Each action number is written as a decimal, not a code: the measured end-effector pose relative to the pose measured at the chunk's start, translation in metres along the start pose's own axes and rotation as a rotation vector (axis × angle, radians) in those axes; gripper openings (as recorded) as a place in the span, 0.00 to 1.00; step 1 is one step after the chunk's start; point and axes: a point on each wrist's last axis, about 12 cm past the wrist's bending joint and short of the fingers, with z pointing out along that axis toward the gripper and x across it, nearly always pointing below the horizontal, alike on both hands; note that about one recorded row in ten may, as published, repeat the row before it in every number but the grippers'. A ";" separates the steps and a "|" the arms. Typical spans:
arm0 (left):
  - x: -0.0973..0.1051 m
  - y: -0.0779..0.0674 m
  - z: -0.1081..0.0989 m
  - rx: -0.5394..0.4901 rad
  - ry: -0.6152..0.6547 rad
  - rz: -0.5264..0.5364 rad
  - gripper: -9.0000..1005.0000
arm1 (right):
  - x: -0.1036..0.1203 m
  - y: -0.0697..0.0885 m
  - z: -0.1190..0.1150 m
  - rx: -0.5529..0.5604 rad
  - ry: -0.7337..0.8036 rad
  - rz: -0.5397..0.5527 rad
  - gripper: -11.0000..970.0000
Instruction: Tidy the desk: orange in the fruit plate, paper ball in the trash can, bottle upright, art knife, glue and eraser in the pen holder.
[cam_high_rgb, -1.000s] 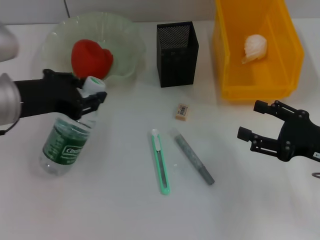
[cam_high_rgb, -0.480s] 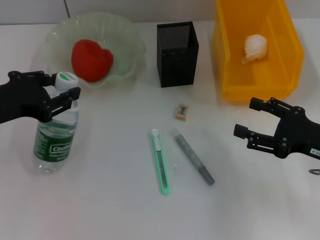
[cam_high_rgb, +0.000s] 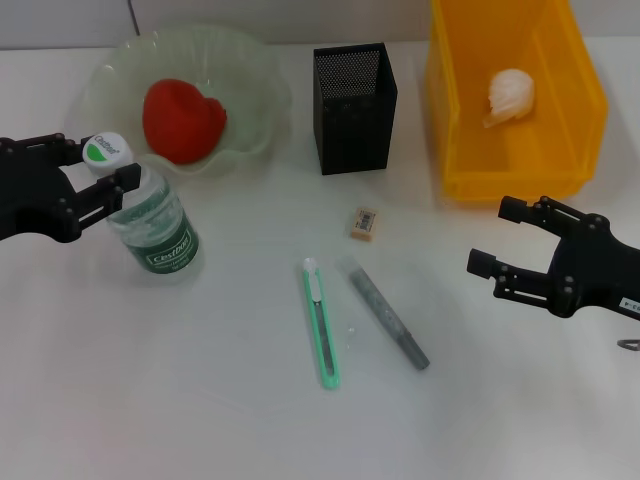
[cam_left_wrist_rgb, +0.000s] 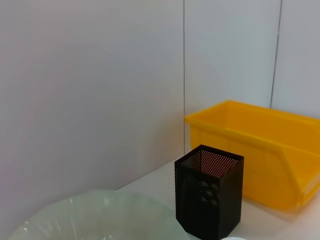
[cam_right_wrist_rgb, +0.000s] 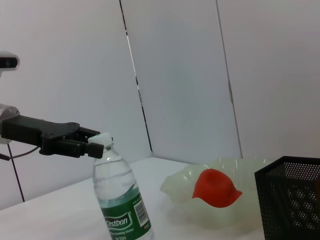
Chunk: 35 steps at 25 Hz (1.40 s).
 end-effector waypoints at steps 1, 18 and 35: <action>0.000 0.000 0.000 0.000 0.000 0.000 0.48 | 0.000 0.000 0.000 0.000 0.000 0.000 0.87; 0.003 0.008 0.012 0.006 -0.088 0.028 0.52 | 0.000 0.000 -0.001 -0.005 0.010 0.027 0.87; 0.046 -0.018 -0.023 0.102 -0.340 0.095 0.81 | -0.088 -0.015 -0.012 -0.063 0.159 0.109 0.86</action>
